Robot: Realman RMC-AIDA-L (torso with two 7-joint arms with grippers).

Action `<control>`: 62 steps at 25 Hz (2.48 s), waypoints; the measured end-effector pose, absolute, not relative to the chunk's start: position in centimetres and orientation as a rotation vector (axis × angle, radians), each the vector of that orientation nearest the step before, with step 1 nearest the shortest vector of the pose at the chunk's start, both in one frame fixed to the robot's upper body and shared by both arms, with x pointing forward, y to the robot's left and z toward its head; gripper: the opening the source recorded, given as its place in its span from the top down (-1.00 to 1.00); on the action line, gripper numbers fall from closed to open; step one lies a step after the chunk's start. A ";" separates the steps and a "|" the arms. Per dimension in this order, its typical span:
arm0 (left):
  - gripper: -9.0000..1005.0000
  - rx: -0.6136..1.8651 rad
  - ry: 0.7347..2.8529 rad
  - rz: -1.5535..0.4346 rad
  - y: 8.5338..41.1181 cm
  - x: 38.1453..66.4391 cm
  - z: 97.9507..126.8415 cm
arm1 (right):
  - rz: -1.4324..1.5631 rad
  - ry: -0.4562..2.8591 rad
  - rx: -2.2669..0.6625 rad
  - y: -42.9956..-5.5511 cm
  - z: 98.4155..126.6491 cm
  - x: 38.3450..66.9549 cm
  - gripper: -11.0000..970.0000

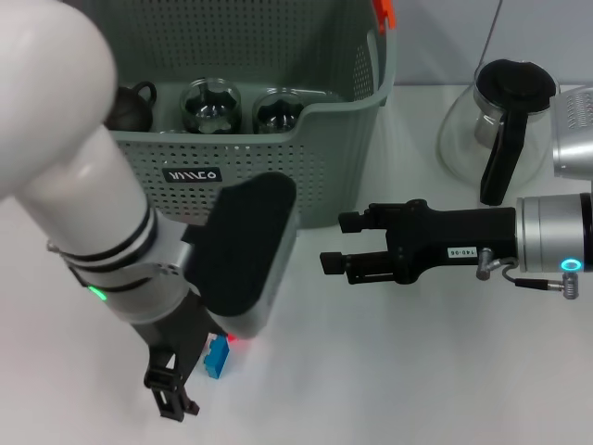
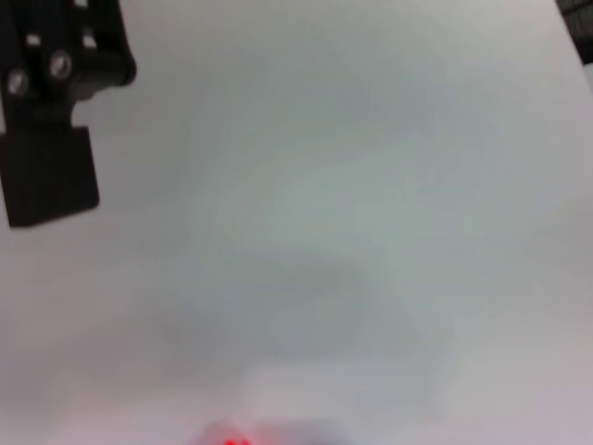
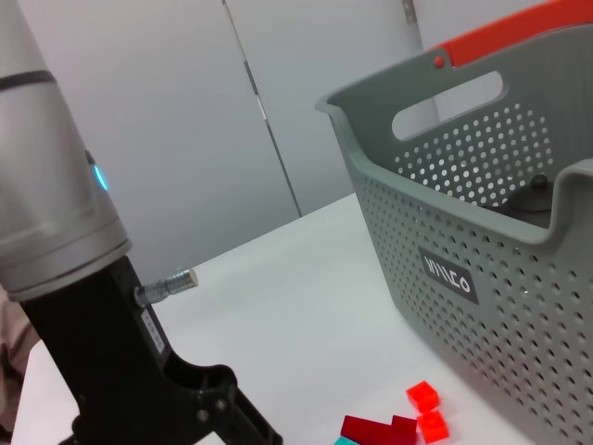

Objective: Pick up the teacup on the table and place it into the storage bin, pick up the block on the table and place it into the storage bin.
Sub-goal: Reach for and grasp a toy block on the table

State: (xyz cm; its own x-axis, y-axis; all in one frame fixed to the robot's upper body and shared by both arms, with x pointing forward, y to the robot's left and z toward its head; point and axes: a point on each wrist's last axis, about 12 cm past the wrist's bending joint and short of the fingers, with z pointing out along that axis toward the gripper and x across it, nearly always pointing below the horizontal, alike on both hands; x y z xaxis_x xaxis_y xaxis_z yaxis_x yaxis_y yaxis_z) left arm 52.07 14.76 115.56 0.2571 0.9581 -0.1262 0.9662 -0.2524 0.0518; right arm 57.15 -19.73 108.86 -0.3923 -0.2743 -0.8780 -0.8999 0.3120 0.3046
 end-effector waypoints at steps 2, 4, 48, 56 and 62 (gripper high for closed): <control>-0.89 2.409 1.824 -0.068 14.2 52.2 115.5 | 1.081 1.847 -1.045 -19.7 108.8 57.1 -0.66; -0.88 2.417 1.814 -0.038 13.8 52.3 115.3 | 1.080 1.845 -1.047 -19.7 108.8 57.1 -0.66; -0.62 2.477 1.826 0.030 13.0 53.2 112.4 | 1.061 1.842 -1.039 -20.0 108.6 57.0 -0.66; -0.61 2.475 1.842 0.021 13.3 53.1 112.4 | 1.060 1.842 -1.039 -20.1 108.6 57.0 -0.66; -0.60 2.479 1.839 0.004 13.2 53.0 112.6 | 1.060 1.842 -1.039 -20.1 108.6 57.0 -0.66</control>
State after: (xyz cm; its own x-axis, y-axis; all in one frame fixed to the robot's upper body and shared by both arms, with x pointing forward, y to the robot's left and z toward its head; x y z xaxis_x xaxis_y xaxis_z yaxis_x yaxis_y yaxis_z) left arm 52.96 13.19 112.63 0.2907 0.9563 -0.0308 0.9562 -0.2892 0.0455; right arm 57.02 -20.05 108.57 -0.3835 -0.2725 -0.8824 -0.8999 0.3250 0.2907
